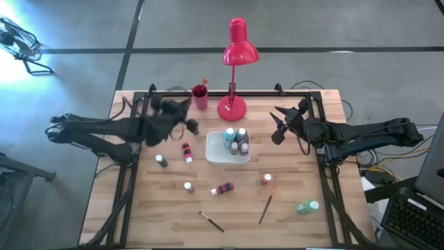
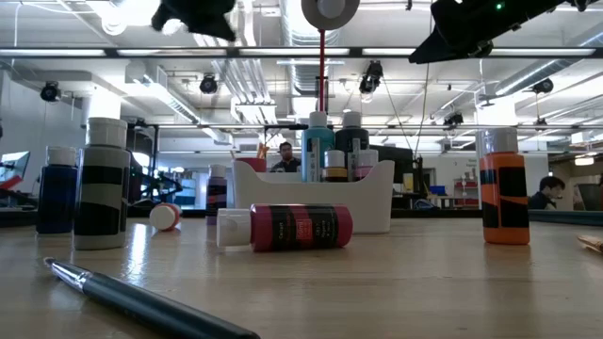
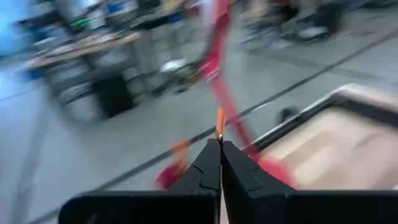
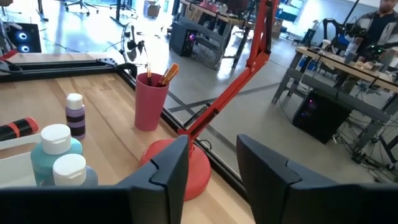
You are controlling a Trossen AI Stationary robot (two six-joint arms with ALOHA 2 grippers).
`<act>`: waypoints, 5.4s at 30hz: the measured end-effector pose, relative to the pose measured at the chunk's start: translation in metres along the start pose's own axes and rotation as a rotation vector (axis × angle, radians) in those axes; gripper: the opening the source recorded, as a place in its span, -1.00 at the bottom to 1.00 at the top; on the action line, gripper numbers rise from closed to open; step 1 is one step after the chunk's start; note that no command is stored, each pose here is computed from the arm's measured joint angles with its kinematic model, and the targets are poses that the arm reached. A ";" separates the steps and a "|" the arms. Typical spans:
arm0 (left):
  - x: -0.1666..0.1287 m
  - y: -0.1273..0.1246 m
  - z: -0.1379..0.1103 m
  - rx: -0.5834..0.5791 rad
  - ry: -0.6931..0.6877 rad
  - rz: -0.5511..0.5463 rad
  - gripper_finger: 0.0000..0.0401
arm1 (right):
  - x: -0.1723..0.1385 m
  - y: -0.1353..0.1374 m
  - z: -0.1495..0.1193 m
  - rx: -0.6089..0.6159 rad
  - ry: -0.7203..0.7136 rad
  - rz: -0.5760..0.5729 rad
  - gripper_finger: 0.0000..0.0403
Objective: Pick & Place Paint Supplies
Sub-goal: Put the gold paint brush into the red cup, then put the green paint bottle into the white bin
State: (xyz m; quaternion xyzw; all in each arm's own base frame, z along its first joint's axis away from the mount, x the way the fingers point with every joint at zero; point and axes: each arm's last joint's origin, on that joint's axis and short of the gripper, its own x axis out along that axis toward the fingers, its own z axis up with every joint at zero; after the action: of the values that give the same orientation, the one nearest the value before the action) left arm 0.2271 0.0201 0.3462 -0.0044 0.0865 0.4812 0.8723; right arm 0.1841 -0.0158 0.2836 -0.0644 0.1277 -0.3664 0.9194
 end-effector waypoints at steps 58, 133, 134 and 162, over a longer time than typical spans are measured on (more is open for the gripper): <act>0.165 0.071 -0.120 0.017 -0.046 -0.087 -0.98 | 0.002 0.003 -0.017 -0.018 0.036 0.000 -0.51; 0.036 0.058 -0.076 0.140 0.528 -0.566 -0.26 | 0.001 0.004 -0.015 -0.038 0.045 0.044 -0.29; 0.036 0.056 -0.078 0.131 0.513 -0.574 -0.27 | 0.000 0.005 -0.012 -0.056 0.055 0.085 -0.28; 0.047 0.038 -0.070 -0.007 0.004 -0.645 -0.27 | -0.062 0.067 0.066 0.232 1.364 0.234 -0.14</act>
State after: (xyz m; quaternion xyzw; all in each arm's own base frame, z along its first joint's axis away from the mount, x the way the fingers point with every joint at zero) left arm 0.2091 0.0738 0.2724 -0.0358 0.0807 0.1804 0.9796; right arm 0.2032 0.0776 0.3442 0.2925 0.6421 -0.2351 0.6685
